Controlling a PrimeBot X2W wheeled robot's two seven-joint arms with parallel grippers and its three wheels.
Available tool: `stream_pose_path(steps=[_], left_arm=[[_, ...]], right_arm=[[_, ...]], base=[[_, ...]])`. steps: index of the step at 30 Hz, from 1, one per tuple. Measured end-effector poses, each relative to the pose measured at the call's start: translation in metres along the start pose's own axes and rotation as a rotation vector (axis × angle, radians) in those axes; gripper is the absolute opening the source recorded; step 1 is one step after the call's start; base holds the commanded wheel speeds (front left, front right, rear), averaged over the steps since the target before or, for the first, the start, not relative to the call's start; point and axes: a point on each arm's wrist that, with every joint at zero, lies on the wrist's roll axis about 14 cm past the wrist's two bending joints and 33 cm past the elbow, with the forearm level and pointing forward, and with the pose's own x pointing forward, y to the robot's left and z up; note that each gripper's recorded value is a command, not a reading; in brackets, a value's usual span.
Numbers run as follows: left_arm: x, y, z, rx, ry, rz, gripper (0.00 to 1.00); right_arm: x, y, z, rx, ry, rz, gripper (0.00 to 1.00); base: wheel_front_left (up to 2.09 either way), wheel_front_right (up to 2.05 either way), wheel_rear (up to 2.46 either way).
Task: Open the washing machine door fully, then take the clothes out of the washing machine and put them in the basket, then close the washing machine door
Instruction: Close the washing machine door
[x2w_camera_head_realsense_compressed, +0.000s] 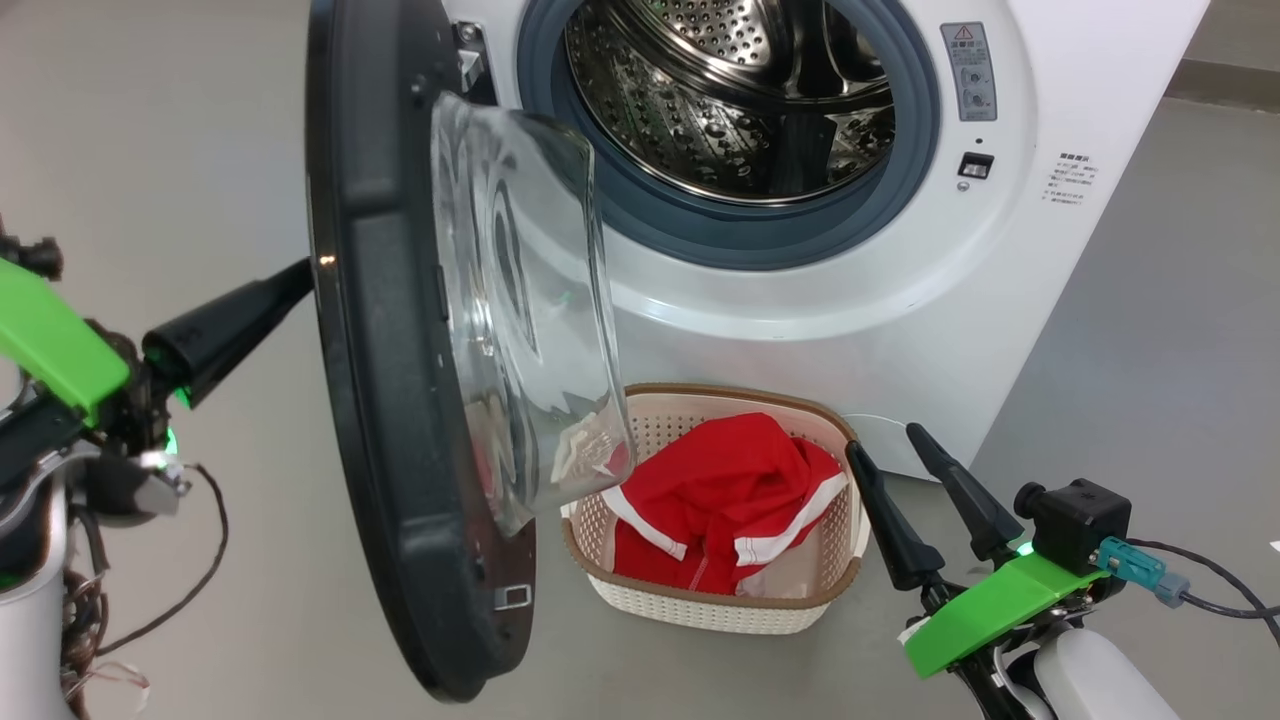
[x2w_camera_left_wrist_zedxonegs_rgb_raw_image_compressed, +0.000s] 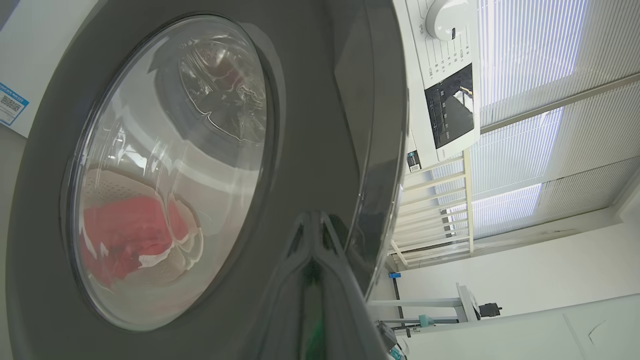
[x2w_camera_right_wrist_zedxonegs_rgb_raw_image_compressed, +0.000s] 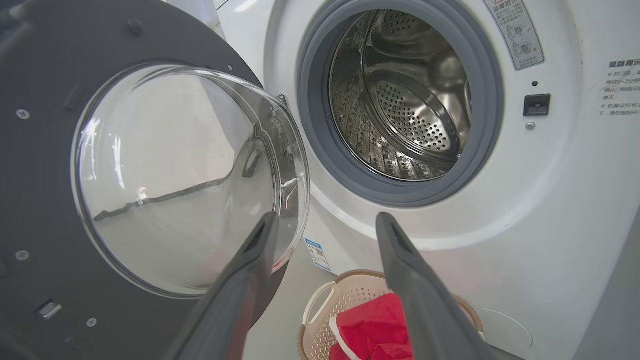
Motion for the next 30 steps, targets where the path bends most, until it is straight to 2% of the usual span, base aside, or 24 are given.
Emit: stream_pose_path(steps=[4,6,7,9,10,11,12,20,24,30], left_arm=[[-0.01,0.01,0.003,0.023,-0.032,0.022,0.0],[-0.016,0.016,0.006,0.033,-0.058,0.031,0.14],[-0.019,0.019,0.007,0.047,-0.074,0.041,0.33],[-0.026,0.024,0.013,0.085,-0.119,0.067,0.51],[-0.031,0.027,0.016,0.105,-0.14,0.08,0.67],[-0.035,0.03,0.019,0.134,-0.16,0.091,0.87],[-0.038,0.032,0.02,0.158,-0.179,0.102,1.0],[-0.065,0.058,0.026,0.344,-0.326,0.213,1.0],[-0.08,0.072,0.03,0.49,-0.411,0.287,1.0],[-0.099,0.09,0.034,0.611,-0.565,0.376,1.0]], right_arm=[[0.001,0.001,0.001,0.0,-0.003,0.001,1.0],[0.002,0.002,0.001,-0.001,-0.004,0.006,1.0],[0.002,0.003,0.002,-0.001,-0.004,0.009,1.0],[0.004,0.006,0.002,-0.002,-0.005,0.016,1.0],[0.004,0.007,0.002,-0.002,-0.005,0.018,1.0],[0.005,0.008,0.002,-0.001,-0.005,0.021,1.0],[0.006,0.009,0.002,-0.001,-0.005,0.025,1.0],[0.011,0.017,0.0,0.003,-0.002,0.05,1.0],[0.012,0.018,0.001,0.004,-0.006,0.055,1.0],[0.013,0.017,0.002,0.001,-0.01,0.055,1.0]], base=[[0.0,0.0,0.0],[0.0,0.0,0.0],[0.0,0.0,0.0],[0.0,0.0,0.0],[0.0,0.0,0.0],[0.0,0.0,0.0],[0.0,0.0,0.0],[0.0,0.0,0.0],[0.0,0.0,0.0],[0.0,0.0,0.0]])
